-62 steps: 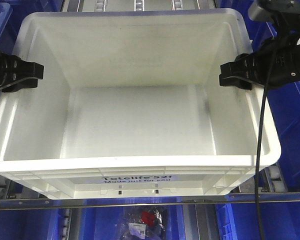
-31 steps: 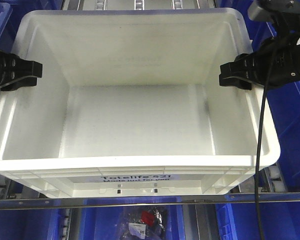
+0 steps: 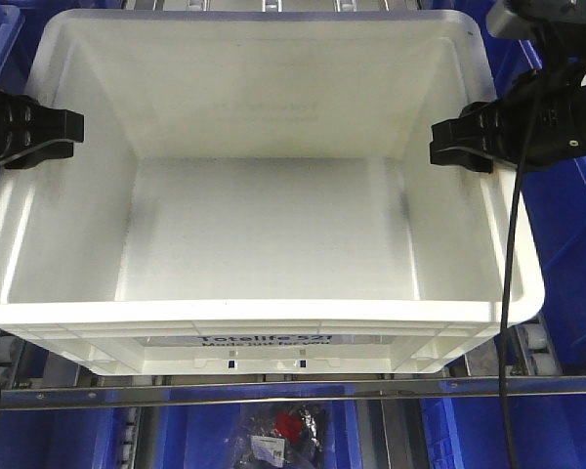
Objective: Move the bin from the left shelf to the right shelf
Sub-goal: 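Close both grippers on the crate's side rims, then lift the crate with both grippers and pull it off the shelf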
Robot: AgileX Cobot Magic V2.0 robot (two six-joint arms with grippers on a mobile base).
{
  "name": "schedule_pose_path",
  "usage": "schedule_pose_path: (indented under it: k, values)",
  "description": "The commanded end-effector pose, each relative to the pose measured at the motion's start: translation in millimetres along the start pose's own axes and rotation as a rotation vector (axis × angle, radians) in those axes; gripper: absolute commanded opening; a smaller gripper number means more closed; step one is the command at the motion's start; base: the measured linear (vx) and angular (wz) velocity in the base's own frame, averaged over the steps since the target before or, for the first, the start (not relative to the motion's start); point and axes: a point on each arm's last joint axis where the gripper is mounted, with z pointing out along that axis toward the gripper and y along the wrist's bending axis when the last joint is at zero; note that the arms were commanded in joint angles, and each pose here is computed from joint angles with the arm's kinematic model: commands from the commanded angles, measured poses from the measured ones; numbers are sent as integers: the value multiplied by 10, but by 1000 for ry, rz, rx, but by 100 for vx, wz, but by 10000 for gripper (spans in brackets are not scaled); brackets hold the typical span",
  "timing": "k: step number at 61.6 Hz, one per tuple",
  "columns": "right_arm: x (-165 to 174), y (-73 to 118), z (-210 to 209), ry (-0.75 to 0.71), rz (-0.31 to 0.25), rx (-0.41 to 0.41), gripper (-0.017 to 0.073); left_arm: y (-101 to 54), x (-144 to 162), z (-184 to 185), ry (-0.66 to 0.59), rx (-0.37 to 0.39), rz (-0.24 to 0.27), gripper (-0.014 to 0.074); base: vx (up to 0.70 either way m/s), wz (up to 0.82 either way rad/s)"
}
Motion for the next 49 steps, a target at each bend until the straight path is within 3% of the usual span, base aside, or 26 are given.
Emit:
schedule_pose_path:
  k: [1,49]
  values:
    - [-147,65,-233,-139,-53,-2,-4,-81,-197,-241,-209,42,19,-8,0,0]
    - [-145,65,-233,-138,-53,-3,-4,-81,-197,-241,-209,42,19,-8,0,0]
